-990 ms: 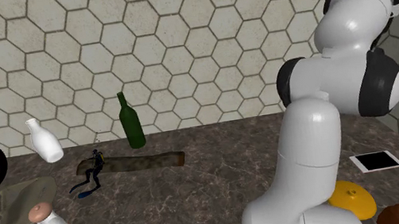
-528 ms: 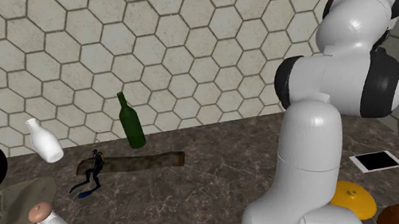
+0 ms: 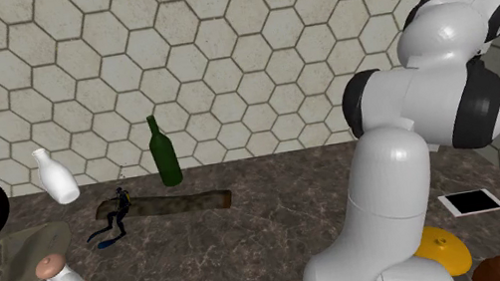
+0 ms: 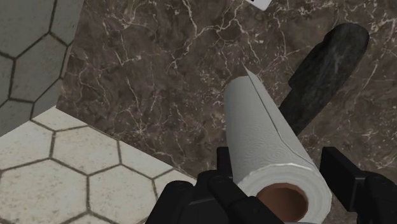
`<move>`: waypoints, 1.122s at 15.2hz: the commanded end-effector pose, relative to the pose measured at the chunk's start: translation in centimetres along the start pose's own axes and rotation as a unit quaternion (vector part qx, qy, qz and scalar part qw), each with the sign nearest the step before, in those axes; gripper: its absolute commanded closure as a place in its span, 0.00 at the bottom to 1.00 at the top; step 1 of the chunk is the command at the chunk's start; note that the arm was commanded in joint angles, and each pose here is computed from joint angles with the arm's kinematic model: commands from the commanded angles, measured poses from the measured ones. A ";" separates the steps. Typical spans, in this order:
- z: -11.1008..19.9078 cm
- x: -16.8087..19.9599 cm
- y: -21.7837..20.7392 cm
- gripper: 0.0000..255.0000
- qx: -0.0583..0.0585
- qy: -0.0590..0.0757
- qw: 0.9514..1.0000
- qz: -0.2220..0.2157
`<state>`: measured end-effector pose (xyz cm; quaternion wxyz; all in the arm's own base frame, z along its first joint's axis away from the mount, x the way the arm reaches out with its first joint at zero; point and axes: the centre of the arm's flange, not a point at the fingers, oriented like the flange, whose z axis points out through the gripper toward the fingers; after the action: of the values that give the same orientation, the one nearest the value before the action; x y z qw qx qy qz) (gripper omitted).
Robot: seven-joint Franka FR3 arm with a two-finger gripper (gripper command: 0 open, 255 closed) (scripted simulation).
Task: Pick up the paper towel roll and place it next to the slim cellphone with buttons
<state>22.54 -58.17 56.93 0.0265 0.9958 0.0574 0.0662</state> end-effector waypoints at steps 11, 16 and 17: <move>6.3 -0.8 -0.4 1.00 0.000 0.000 1.000 0.000; 8.9 -1.1 -0.6 1.00 0.000 0.000 1.000 0.000; 9.5 -1.2 -0.6 1.00 0.000 0.000 1.000 0.000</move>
<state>22.66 -58.09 47.96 0.0266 0.9958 0.0575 0.0662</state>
